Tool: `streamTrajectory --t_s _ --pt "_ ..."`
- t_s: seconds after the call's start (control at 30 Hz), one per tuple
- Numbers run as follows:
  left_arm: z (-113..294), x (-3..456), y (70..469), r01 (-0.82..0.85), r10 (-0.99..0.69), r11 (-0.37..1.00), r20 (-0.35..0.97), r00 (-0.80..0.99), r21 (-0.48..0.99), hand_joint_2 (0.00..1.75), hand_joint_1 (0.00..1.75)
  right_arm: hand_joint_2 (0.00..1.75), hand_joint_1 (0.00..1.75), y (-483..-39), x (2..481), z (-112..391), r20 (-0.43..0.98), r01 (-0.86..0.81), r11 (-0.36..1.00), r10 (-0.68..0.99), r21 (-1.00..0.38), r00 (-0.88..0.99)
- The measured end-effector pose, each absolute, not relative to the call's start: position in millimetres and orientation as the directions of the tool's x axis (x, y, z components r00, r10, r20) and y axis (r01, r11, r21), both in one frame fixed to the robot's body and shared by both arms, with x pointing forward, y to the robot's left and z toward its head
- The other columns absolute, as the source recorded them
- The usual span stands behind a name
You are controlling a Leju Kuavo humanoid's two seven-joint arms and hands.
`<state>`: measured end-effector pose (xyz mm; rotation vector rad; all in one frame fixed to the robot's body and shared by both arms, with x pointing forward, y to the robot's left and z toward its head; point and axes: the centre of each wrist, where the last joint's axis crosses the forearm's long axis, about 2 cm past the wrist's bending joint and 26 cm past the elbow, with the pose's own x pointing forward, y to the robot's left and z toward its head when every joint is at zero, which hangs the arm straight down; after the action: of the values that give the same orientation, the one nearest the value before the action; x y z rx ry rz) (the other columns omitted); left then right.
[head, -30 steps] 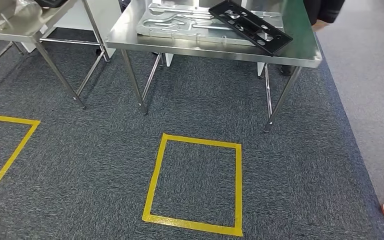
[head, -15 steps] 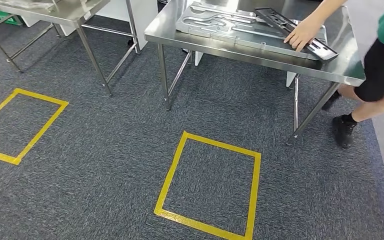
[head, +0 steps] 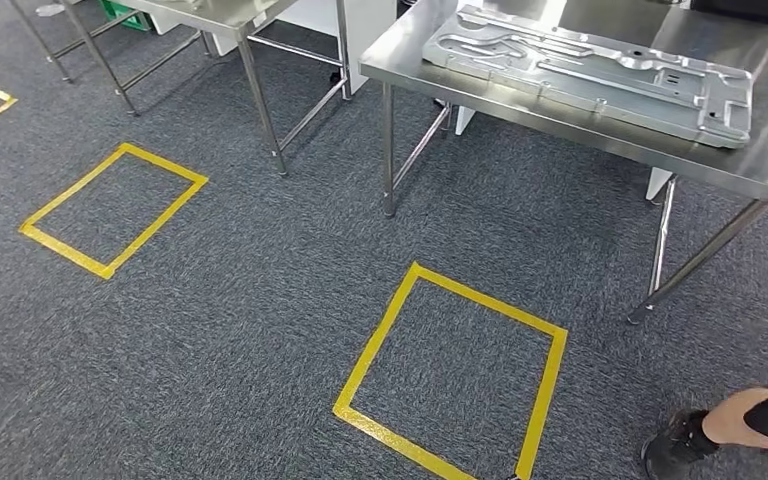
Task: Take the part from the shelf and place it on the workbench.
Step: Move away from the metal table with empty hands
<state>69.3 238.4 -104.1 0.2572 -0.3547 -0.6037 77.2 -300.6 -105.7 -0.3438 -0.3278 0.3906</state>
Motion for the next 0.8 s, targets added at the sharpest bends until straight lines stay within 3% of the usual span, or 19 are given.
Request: streamTrajectory --t_s 0.17,0.8 --pt "-105 62 242 0.487 -0.579 0.803 0.250 0.776 0.344 0.00 0.00 0.00 0.00 -301 65 -108 0.173 -0.310 0.882 0.388 -0.354 0.905" --pt "-106 60 245 0.482 -0.573 0.806 0.246 0.782 0.344 0.00 0.00 0.00 0.00 -293 55 -109 0.152 -0.316 0.888 0.382 -0.335 0.912"
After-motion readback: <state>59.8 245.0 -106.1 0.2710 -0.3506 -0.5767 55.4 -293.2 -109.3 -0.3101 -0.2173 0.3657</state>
